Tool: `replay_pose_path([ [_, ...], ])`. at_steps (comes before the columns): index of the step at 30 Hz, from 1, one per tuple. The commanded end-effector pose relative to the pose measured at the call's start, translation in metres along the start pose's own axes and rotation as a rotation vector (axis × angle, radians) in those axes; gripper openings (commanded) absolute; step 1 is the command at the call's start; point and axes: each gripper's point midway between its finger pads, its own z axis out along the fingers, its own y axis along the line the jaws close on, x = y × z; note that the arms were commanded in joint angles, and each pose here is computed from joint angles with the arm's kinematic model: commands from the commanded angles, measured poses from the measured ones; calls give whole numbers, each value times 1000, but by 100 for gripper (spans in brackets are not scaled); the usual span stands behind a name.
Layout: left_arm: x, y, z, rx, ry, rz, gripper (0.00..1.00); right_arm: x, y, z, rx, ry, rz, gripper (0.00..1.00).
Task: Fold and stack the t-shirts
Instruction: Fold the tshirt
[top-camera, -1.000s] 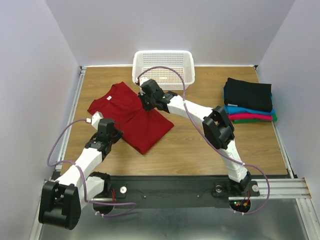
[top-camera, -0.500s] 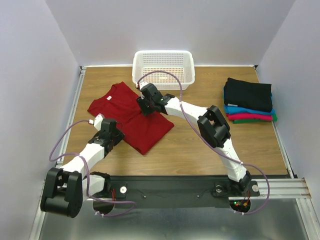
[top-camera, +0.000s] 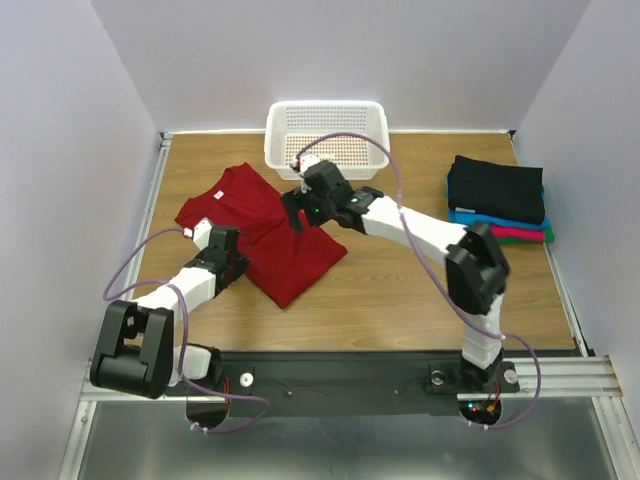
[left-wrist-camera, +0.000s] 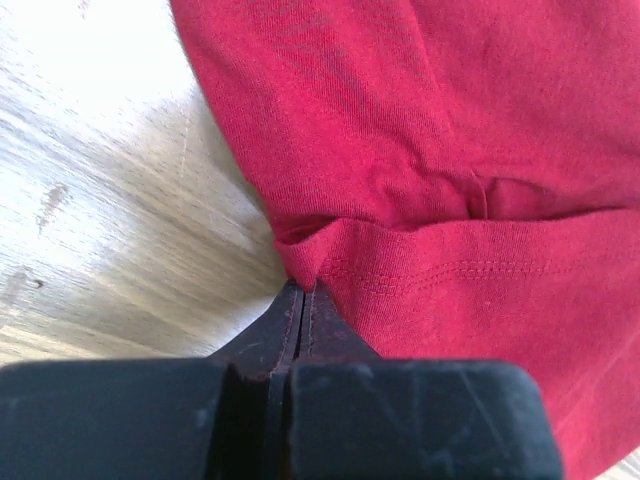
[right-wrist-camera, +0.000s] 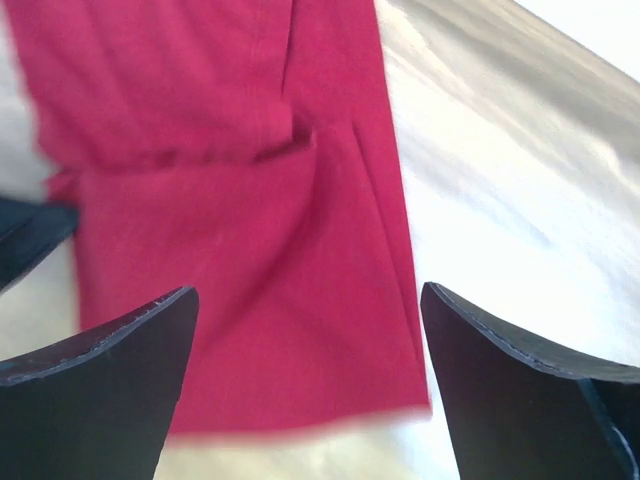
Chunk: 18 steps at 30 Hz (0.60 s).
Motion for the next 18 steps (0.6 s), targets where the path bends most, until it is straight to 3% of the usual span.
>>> replay_pose_path([
  [1, -27, -7, -2, -32, -69, -6, 14, -18, 0, -59, -13, -97, 91, 99],
  [7, -34, -26, -34, 59, -58, -23, 42, 26, -19, -105, 41, -82, 217, 100],
  [8, -34, -28, -42, 78, -57, -29, 57, 19, -20, -124, 36, -125, 235, 100],
  [9, -38, -37, -58, 130, -80, -33, 80, 22, -23, -130, 43, -133, 263, 100],
  [10, -36, -36, -66, 138, -75, -30, 94, 26, -27, -135, 63, -139, 277, 100],
  [11, -35, -42, -75, 174, -76, -23, 99, 43, -31, -137, 75, -117, 288, 100],
  [15, -24, -78, -118, 357, -91, 67, 99, 76, -38, -154, 91, -103, 375, 100],
  [18, -1, -101, -133, 425, -57, 213, 99, 93, -47, -169, 114, -116, 424, 100],
])
